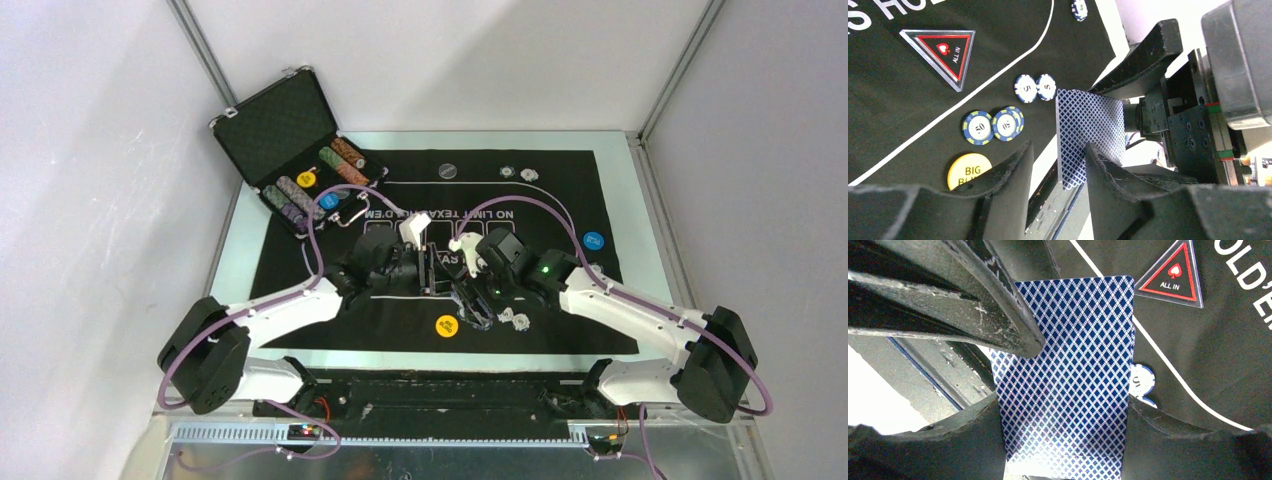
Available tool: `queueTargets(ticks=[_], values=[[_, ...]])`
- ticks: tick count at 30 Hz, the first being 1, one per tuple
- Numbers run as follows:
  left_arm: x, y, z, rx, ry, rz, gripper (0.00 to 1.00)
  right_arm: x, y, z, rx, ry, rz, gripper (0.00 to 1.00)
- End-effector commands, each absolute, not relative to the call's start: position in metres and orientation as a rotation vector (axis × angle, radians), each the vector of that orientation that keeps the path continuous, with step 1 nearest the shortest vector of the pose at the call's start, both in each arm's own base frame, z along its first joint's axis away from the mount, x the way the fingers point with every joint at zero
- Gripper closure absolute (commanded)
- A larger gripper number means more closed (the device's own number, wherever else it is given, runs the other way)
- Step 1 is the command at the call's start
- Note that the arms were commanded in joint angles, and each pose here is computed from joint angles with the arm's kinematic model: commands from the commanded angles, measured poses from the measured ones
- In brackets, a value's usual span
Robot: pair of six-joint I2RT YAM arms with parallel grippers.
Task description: Distribute texas hold em gaming equipment
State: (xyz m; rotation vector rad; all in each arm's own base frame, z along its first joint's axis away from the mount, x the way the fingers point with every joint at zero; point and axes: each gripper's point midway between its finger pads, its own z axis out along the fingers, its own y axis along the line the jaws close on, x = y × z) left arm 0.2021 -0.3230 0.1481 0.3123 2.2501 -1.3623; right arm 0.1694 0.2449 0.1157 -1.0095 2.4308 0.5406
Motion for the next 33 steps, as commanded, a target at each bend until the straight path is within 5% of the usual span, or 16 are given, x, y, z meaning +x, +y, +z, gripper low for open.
queueTargets(ticks=[1,7,15,33], values=[[0.209,-0.322,0.167,0.336,2.194,-1.350,0.55,0.184,0.258,0.148,-0.967,2.322,0.574,1.00],[0.210,-0.315,0.169,0.324,2.191,-1.305,0.69,0.186,0.257,0.146,-0.959,2.330,0.559,1.00],[0.213,-0.305,0.177,0.294,2.170,-1.246,0.99,0.187,0.255,0.145,-0.945,2.336,0.542,1.00],[0.221,-0.246,0.199,0.139,2.027,-1.083,1.00,0.202,0.240,0.138,-0.830,2.386,0.455,1.00]])
